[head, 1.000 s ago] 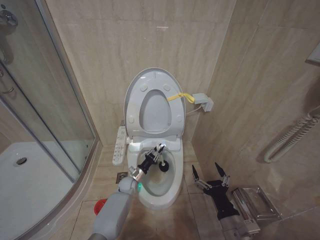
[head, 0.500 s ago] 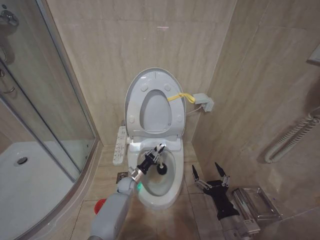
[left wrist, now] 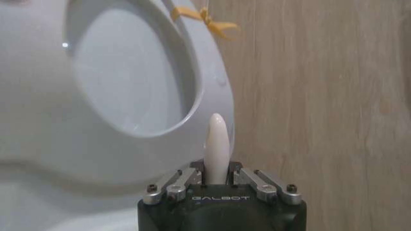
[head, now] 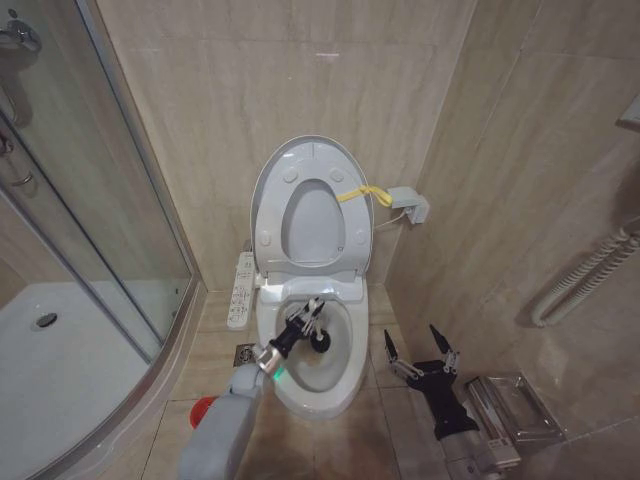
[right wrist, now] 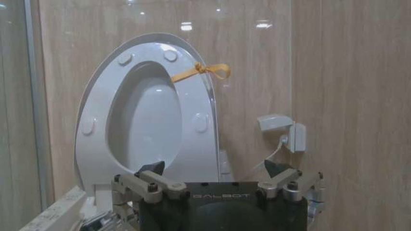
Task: Open the toilet lid, clean the toilet bowl with a toilet brush, close the toilet lid, and flush.
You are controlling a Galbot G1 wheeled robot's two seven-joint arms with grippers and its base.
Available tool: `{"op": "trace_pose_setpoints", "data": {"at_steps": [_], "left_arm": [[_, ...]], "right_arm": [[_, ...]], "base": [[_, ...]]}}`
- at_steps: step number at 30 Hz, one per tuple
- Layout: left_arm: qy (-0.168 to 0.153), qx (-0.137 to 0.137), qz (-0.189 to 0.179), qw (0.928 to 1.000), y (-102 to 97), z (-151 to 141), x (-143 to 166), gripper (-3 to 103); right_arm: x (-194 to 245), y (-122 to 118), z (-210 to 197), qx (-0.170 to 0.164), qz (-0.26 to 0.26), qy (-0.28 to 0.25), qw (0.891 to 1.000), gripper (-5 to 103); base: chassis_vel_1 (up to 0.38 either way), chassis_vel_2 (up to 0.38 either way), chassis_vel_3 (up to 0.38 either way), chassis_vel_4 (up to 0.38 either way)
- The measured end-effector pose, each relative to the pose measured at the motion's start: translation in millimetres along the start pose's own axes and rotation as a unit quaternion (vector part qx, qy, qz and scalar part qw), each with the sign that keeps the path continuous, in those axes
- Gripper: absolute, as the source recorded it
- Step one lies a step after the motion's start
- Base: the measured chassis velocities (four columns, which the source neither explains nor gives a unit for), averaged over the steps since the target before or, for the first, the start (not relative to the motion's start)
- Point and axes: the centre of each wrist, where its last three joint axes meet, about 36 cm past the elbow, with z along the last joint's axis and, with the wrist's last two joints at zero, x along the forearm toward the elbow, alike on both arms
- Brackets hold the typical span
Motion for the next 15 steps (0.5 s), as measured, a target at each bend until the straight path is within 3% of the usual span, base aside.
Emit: {"op": "trace_pose_setpoints", "data": {"at_steps": [6, 9, 12, 15], "left_arm": [[-0.009, 0.016, -0.001, 0.9998, -11.2, 2, -11, 22], [0.012, 0.016, 0.000, 0.9998, -12.9, 10, 9, 22], [0.028, 0.004, -0.002, 0.9996, -3.0, 9, 29, 22], [0.027, -0.013, 0.006, 0.9995, 9.8, -2, 30, 22]], "right_arm": [[0, 0, 0, 0.000, 0.000, 0.000, 1.000, 100], [0, 0, 0, 0.000, 0.000, 0.000, 1.000, 100], [0, 0, 0, 0.000, 0.000, 0.000, 1.000, 100], [0, 0, 0, 0.000, 0.000, 0.000, 1.000, 100]], "base": [[0.000, 0.000, 0.000, 0.000], [0.000, 0.000, 0.000, 0.000], [0.000, 0.000, 0.000, 0.000], [0.000, 0.000, 0.000, 0.000]]}}
